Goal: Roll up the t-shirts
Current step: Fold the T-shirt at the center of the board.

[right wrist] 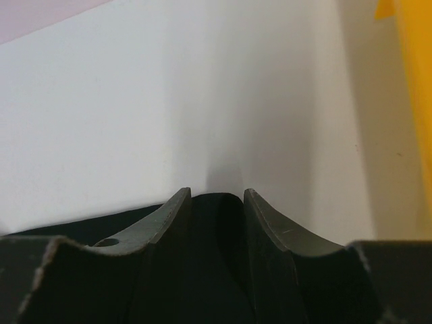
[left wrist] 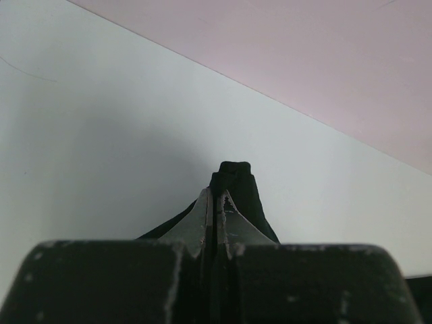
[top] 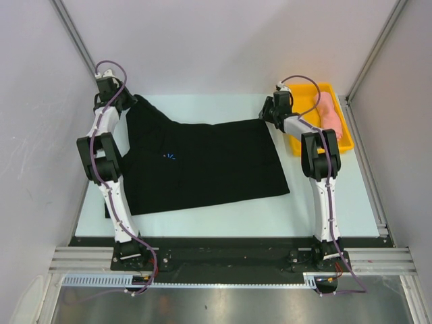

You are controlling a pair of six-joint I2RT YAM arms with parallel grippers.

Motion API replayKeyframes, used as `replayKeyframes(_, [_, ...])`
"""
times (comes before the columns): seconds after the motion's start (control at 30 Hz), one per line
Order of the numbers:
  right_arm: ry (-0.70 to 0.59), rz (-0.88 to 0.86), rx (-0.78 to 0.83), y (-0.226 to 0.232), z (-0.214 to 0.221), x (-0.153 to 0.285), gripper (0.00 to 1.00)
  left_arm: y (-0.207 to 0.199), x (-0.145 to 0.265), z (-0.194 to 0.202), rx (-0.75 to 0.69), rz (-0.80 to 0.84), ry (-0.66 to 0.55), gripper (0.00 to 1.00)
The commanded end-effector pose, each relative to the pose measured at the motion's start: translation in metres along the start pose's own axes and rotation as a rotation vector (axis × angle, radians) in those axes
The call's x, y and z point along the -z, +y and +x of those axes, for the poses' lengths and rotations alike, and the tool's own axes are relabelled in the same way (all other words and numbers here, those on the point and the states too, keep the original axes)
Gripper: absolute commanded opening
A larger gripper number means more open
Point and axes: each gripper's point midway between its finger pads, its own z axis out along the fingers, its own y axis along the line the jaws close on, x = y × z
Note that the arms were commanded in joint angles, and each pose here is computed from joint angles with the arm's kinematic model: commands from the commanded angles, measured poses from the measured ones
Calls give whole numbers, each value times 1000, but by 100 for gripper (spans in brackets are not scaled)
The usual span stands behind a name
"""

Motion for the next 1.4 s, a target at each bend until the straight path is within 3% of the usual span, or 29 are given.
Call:
replayKeyframes(0.0, [-13,-15,-11,9,-7,-6,42,-19,16,-40,-14,53,-98,0])
replayKeyframes(0.2, [-10,-17,-13,12,-5,-7,34,-18,14,-37,-12,53,-90,0])
replayKeyframes(0.47, [-37,-11,-6,10,-19,-4,9,-15,16,-39,-15,45,-95,0])
replayKeyframes(0.63, [-86,-2,-11,6,-37,7,2,-11,21,-45,-6,46,-108,0])
replayKeyframes(1.07, [-148,-41,-53,-3,-59,20,1,-15,33,-55,-10,60,-136,0])
replayKeyframes(1.37, [-182,-141,19,24,-74,27,9,-26,47,-56,-3,104,-137,0])
